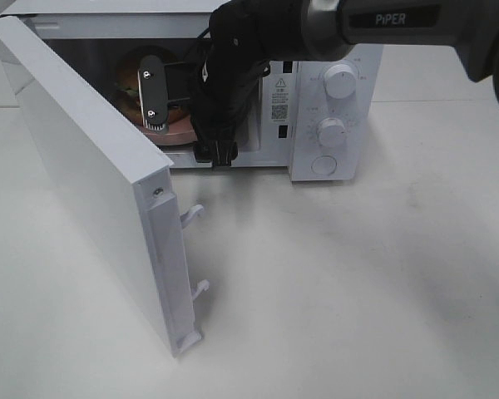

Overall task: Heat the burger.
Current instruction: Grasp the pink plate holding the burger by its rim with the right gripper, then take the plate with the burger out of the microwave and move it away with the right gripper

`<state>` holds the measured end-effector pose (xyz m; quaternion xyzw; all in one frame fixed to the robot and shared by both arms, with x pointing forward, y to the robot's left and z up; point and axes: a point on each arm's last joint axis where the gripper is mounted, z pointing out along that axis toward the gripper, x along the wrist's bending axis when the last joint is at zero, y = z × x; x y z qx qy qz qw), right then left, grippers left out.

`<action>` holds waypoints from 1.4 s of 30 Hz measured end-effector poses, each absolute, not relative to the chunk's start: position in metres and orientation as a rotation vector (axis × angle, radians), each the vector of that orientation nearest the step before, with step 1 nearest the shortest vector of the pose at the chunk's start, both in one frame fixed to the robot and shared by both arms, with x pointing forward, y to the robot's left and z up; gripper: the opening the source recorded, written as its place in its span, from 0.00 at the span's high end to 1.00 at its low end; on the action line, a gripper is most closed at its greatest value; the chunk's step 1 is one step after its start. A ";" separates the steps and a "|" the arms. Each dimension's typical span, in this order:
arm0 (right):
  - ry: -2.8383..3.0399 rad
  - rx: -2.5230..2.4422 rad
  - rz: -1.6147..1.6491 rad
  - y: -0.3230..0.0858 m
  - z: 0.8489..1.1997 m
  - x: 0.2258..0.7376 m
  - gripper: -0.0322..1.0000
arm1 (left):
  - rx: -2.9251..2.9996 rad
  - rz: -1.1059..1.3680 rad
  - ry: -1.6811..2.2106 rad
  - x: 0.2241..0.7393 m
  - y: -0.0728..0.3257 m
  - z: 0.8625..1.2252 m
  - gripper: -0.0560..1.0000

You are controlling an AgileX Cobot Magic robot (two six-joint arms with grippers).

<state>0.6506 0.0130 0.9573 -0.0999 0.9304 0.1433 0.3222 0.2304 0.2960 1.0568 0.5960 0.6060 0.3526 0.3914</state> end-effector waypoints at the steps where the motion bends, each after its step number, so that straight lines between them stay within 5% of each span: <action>1: 2.439 -0.256 0.377 0.016 0.958 0.654 0.15 | 1.514 0.896 1.539 0.230 0.296 1.057 0.02; 23: 2.415 -0.254 0.382 0.031 0.932 0.676 0.22 | 1.514 0.896 1.539 0.230 0.296 1.057 0.02; 31: 2.408 -0.229 0.416 0.036 0.924 0.680 0.50 | 1.514 0.896 1.539 0.230 0.296 1.057 0.02; 33: 2.448 -0.209 0.420 0.037 0.919 0.677 0.75 | 1.514 0.896 1.539 0.230 0.296 1.057 0.02; 42: 2.448 -0.217 0.421 0.040 0.919 0.674 0.82 | 1.514 0.896 1.539 0.230 0.296 1.057 0.02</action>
